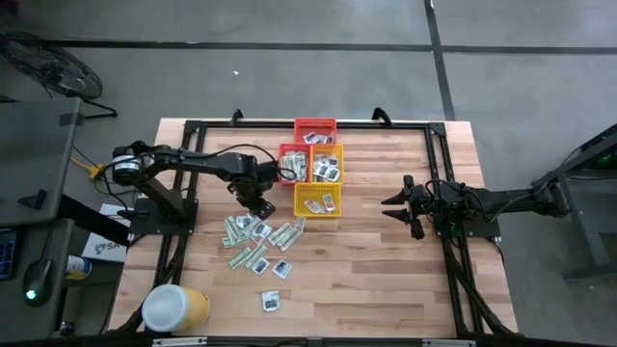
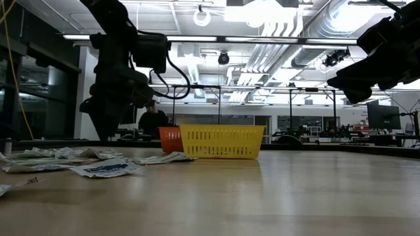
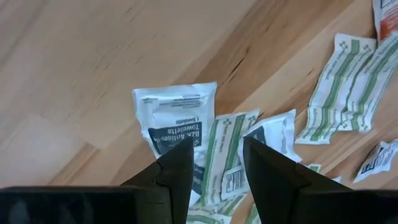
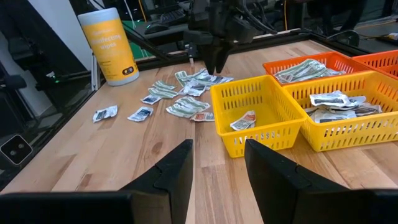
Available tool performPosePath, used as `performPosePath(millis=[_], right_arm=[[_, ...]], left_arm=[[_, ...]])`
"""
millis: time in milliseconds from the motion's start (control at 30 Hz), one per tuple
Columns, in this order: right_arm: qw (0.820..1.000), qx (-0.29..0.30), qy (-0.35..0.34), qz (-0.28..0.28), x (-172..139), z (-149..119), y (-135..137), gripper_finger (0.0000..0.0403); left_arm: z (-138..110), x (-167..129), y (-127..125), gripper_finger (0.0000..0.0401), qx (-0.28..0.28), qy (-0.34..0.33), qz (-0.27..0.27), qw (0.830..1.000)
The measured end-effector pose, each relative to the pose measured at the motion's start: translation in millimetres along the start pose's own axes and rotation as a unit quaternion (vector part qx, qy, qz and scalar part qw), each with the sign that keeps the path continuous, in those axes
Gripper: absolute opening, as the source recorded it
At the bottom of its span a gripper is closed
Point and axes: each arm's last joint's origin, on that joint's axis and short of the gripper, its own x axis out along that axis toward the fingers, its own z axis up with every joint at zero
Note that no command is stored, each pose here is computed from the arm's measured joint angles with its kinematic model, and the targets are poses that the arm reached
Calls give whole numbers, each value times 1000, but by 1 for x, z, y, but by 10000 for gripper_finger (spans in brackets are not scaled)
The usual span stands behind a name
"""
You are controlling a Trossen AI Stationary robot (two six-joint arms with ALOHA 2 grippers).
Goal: Pick & Place First Aid Supplies
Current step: Put the bandage into the bottom orange bin
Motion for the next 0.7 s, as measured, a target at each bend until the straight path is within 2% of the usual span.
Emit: performPosePath(millis=[300, 700], right_arm=[[1000, 0, 1, 0, 0, 0, 0, 139], [1000, 0, 0, 0, 0, 0, 0, 139]], left_arm=[[6, 13, 1, 138, -11, 7, 9, 1000], [5, 14, -3, 138, -1, -1, 14, 1000]])
